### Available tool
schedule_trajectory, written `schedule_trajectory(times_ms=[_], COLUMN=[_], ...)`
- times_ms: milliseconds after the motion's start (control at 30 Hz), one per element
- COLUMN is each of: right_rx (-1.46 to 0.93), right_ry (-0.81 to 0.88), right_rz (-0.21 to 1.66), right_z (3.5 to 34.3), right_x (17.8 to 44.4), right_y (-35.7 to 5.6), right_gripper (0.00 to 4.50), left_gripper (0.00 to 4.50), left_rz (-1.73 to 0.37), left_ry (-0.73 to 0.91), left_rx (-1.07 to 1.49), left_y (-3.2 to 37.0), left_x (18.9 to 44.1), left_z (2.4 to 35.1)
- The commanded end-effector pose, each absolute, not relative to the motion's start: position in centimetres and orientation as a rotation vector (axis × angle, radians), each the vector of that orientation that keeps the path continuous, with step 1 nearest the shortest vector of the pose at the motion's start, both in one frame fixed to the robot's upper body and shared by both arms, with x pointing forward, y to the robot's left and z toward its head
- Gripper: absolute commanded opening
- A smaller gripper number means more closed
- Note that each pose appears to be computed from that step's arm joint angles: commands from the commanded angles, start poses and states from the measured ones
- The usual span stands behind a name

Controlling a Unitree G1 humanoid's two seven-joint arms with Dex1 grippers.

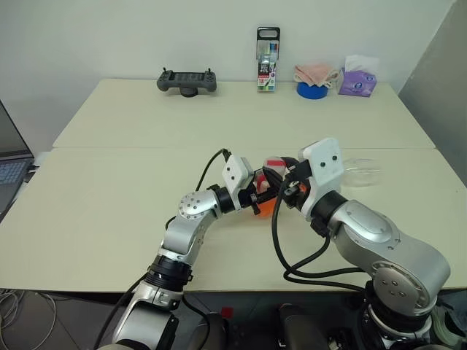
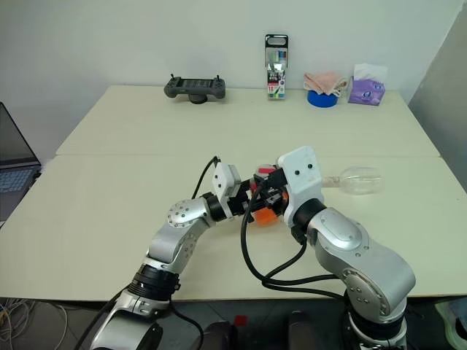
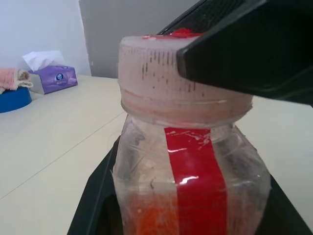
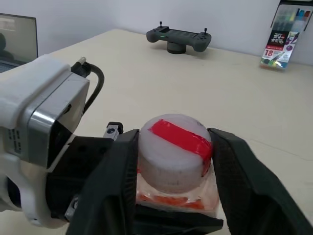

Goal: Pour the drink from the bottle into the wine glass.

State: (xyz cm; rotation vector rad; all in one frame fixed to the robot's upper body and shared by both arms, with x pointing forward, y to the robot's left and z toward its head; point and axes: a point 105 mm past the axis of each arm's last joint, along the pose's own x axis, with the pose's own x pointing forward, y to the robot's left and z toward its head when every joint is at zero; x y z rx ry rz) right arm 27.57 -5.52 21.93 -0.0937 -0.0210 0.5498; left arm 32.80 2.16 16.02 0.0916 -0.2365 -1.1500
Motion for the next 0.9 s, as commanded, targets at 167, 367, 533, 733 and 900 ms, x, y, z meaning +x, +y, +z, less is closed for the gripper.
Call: schedule_trajectory(times_ms=[167, 367, 533, 733, 900], right_rx=[-0.087, -0.092, -0.227, -0.297, -0.360], right_ry=[-0.078, 0.155, 0.189, 0.182, 0.132], right_rz=[0.652, 1.566, 1.764, 1.736, 1.637], right_z=[23.0, 21.4, 22.0, 23.1, 23.4], right_x=[26.8, 18.9, 19.5, 22.1, 23.3], right_y=[-5.5, -3.9, -5.2, -6.8, -7.6], right_gripper=[1.81, 1.81, 1.81, 1.81, 3.58], left_gripper=[1.74, 1.73, 1.73, 1.72, 1.70], left_rz=[-1.181, -1.293, -1.338, -1.340, -1.333], left_ry=[-0.306, -0.291, -0.283, -0.289, -0.294], left_rx=[0.103, 0.088, 0.107, 0.137, 0.133], left_y=[2.0, 1.7, 1.5, 1.2, 0.9], left_x=[31.9, 30.5, 29.7, 29.2, 29.5], left_z=[17.5, 18.0, 18.0, 17.8, 17.8])
